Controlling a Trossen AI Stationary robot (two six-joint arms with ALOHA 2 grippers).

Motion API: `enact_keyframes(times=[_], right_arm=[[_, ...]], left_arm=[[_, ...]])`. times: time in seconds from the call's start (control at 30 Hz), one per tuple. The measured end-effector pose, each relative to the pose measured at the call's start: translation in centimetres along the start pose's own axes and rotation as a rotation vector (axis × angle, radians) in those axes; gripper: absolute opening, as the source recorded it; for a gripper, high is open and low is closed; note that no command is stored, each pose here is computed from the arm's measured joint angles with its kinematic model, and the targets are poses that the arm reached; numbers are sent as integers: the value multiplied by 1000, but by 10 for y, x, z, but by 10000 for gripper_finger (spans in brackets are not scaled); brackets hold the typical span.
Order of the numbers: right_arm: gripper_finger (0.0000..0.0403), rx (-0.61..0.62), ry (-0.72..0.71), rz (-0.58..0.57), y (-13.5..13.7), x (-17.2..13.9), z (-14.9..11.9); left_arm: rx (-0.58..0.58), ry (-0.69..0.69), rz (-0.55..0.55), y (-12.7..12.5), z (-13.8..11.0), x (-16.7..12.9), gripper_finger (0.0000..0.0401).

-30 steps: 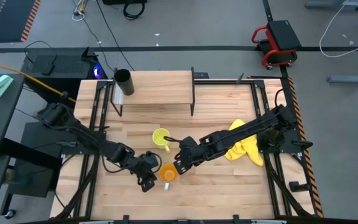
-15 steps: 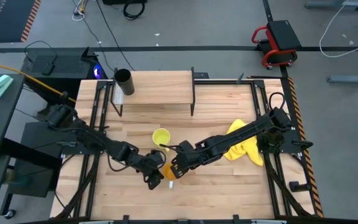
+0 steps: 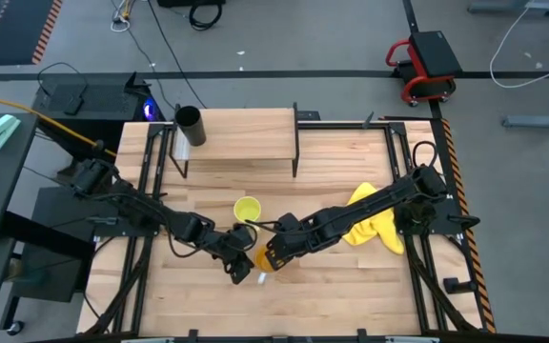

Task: Stack small to large cups/mugs on shelf
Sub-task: Put the orange mug on the shelf

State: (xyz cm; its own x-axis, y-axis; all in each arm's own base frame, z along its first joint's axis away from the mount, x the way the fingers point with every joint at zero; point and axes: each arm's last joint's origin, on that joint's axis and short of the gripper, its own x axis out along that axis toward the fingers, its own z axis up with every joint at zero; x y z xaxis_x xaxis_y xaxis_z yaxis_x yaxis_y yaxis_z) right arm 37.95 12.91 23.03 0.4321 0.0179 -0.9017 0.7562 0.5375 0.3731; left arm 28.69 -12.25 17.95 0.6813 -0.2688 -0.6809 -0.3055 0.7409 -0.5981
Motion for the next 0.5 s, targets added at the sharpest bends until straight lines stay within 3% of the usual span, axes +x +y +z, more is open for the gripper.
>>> enact_keyframes(times=[0.5], right_arm=[[126,7,2,-13,-1,4,0]], left_arm=[[-8,-38,-53,-5,4,0,15]])
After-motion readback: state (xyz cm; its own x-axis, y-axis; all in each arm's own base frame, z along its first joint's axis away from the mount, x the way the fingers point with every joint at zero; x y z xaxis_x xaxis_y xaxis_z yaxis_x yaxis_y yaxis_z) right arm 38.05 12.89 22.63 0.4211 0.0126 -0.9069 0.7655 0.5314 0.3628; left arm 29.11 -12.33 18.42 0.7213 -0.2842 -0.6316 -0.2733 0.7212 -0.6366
